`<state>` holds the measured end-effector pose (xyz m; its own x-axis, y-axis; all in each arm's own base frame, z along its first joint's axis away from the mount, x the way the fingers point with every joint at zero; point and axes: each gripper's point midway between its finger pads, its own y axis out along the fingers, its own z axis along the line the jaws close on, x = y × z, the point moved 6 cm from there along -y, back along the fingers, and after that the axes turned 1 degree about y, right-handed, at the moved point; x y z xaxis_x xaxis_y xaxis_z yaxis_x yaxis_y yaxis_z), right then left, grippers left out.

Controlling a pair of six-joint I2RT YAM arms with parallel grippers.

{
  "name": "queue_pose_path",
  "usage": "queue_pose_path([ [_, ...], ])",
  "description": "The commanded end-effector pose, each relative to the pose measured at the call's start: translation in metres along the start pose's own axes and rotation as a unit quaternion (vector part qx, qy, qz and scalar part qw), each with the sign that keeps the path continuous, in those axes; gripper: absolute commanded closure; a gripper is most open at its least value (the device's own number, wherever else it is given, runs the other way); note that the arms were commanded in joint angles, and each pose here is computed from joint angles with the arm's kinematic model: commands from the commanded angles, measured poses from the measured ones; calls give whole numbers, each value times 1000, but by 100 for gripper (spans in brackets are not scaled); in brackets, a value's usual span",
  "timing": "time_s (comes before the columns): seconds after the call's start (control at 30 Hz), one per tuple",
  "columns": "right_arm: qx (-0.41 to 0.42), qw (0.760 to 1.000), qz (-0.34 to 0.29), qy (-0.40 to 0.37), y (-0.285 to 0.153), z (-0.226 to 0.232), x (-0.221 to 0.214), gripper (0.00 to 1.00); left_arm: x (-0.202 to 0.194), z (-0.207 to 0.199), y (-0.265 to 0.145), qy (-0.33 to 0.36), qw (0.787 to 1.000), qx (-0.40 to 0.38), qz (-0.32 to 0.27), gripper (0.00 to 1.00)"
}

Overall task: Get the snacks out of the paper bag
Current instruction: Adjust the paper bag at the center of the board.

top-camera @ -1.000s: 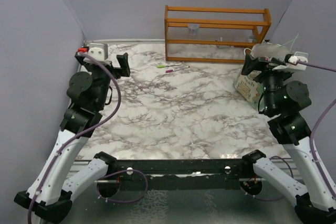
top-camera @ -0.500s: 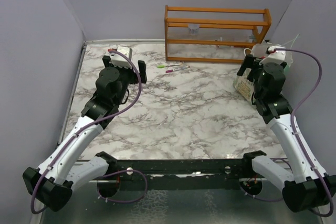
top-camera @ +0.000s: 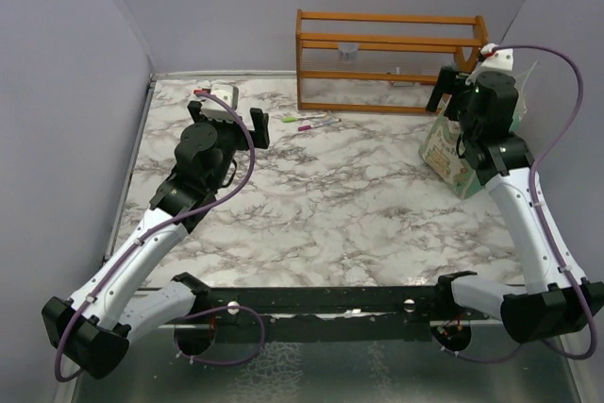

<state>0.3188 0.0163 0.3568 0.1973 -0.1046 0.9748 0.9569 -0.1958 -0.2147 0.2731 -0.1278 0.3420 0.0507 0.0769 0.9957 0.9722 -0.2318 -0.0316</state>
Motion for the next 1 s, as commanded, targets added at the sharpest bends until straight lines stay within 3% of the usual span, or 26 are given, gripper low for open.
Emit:
queue_pose_path([
  [0.0, 48, 998, 46, -17, 3, 12, 3, 10, 7, -5, -2, -19, 999, -15, -23, 1],
  [0.1, 80, 995, 54, -21, 2, 19, 4, 21, 7, -5, -2, -26, 999, -11, -22, 1],
  [0.43, 75, 993, 69, -62, 19, 19, -6, 29, 2, -7, 1, -34, 999, -14, -14, 1],
  [0.63, 108, 989, 79, -68, 30, 30, -10, 48, 0, -8, 3, -34, 999, -15, -10, 1],
  [0.7, 112, 988, 77, -68, 32, 32, -11, 49, -1, -8, 3, -34, 999, -15, -9, 1],
  [0.8, 120, 987, 77, -71, 34, 34, -13, 63, -2, -8, 4, -34, 999, -14, -7, 1],
  [0.87, 128, 986, 75, -72, 35, 36, -15, 80, -3, -8, 5, -33, 999, -13, -5, 1],
  [0.97, 149, 984, 71, -71, 32, 39, -16, 98, -4, -9, 5, -33, 999, -17, -2, 1],
])
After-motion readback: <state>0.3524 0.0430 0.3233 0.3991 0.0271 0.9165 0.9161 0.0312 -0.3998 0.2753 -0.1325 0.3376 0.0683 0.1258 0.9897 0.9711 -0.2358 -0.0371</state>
